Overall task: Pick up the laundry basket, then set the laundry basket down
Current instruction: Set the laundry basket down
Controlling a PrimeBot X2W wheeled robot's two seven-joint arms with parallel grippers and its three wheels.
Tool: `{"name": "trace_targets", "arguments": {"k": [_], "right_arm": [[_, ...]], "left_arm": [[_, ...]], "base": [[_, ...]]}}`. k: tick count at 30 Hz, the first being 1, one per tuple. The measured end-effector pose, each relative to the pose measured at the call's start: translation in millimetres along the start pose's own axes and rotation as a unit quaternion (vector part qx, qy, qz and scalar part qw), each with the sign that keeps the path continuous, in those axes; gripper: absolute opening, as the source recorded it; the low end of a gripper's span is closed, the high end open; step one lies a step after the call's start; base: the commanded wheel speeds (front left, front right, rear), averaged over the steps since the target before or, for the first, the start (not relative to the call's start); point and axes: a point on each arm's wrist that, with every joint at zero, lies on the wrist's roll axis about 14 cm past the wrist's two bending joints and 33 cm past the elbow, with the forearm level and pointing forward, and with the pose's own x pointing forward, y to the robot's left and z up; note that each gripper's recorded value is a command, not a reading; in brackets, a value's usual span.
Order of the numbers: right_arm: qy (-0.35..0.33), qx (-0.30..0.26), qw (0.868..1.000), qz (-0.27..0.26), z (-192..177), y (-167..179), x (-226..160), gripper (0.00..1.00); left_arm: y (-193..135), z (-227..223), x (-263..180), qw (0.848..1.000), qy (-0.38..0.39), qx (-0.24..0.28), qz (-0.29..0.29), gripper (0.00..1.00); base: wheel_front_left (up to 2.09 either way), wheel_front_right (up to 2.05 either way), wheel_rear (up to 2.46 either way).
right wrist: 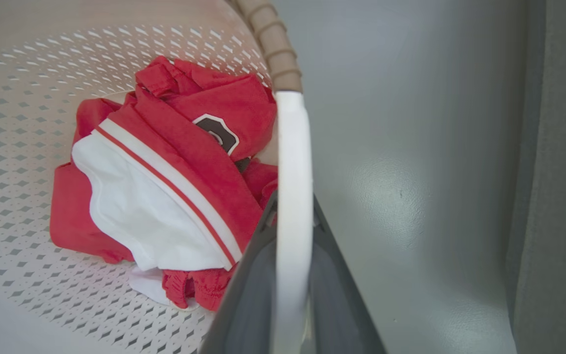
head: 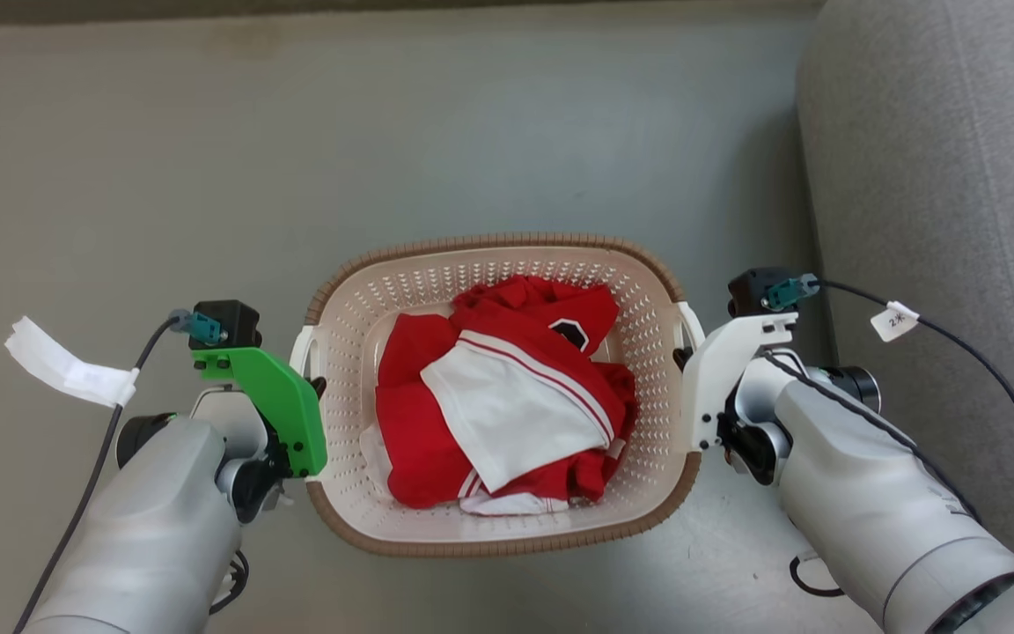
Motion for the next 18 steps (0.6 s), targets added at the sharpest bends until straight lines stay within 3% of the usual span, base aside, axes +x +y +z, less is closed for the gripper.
{"name": "trace_targets", "arguments": {"k": [18], "right_arm": [[0.022,0.0,1.0,-0.001,2.8,-16.0,75.6,0.0]], "left_arm": [[39.7,3.8,63.1,1.0,-0.002,-0.021,0.01,0.0]], "base": [[0.0,0.0,0.0]]}}
